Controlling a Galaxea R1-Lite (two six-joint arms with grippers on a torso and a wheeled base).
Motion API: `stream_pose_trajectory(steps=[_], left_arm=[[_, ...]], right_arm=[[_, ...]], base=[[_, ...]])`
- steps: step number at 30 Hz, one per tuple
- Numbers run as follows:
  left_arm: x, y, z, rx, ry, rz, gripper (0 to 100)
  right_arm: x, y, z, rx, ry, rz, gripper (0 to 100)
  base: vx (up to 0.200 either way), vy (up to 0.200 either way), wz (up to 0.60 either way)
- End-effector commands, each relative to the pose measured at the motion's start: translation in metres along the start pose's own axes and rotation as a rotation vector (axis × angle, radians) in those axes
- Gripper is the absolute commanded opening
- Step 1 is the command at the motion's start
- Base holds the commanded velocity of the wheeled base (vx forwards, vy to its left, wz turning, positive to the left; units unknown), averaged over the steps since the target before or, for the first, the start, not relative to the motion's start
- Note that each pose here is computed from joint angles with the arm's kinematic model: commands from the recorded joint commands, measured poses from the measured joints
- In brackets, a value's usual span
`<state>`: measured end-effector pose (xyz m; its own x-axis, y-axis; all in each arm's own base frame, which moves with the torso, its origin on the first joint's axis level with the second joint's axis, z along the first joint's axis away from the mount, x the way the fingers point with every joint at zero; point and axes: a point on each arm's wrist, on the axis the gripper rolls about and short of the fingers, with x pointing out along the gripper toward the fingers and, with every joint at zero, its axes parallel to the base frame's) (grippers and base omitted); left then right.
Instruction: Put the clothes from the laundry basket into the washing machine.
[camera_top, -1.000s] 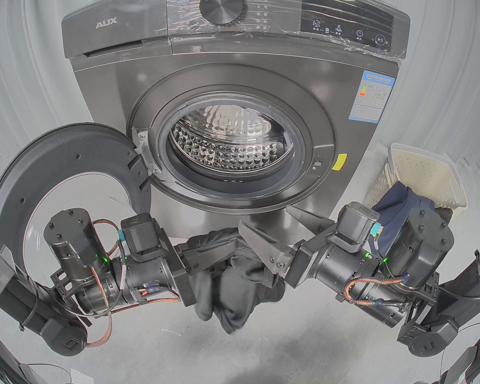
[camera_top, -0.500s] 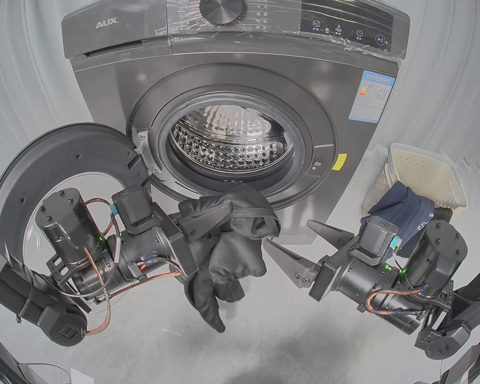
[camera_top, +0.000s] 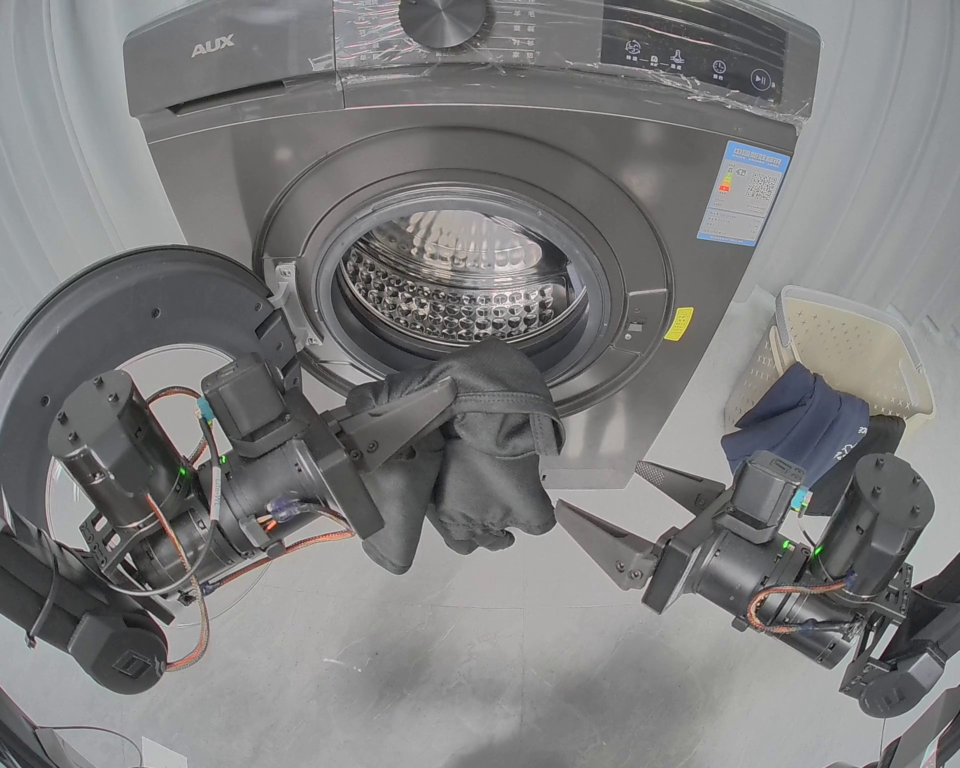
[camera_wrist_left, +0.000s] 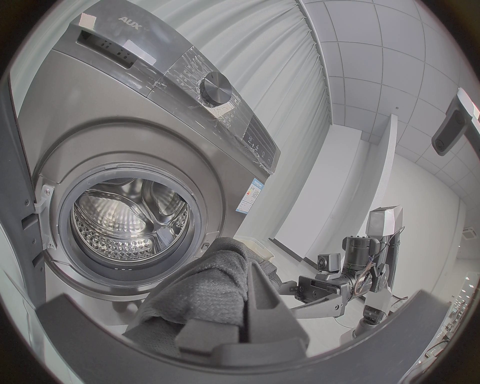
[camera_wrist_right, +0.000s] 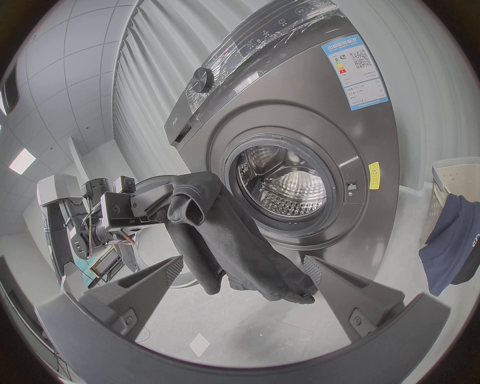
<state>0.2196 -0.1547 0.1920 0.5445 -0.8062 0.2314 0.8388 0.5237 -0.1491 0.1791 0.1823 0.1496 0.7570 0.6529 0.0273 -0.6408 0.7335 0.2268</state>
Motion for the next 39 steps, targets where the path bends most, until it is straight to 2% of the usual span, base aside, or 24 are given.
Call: stream_pose_trajectory(steps=[1,8,17,26,34,39], left_arm=[[0.0,-0.001,0.001,0.002,-0.005,-0.002,0],[0.001,0.0,0.0,0.0,0.0,-0.003,0],[0.002,0.001,-0.001,-0.001,0.002,0.0,0],[0.001,0.001,-0.001,-0.003,0.003,0.001,0],[0.003,0.002,-0.003,-0.003,0.006,-0.001,0],[0.005,0.001,0.0,0.002,-0.006,-0.005,0]], right_arm=[[0.001,-0.001,-0.003,-0.002,0.012,-0.001,100],[0.009,-0.002,-0.011,-0.004,0.036,-0.013,100],[0.029,0.003,-0.025,-0.02,0.036,0.014,100],[0.047,0.018,-0.031,-0.018,0.018,0.076,100],[0.057,0.021,-0.034,-0.021,0.016,0.094,100],[0.066,0.015,-0.034,-0.029,0.003,0.079,100]], base=[[0.0,0.0,0.0],[0.0,0.0,0.0],[0.0,0.0,0.0],[0.0,0.0,0.0],[0.0,0.0,0.0],[0.0,0.0,0.0]])
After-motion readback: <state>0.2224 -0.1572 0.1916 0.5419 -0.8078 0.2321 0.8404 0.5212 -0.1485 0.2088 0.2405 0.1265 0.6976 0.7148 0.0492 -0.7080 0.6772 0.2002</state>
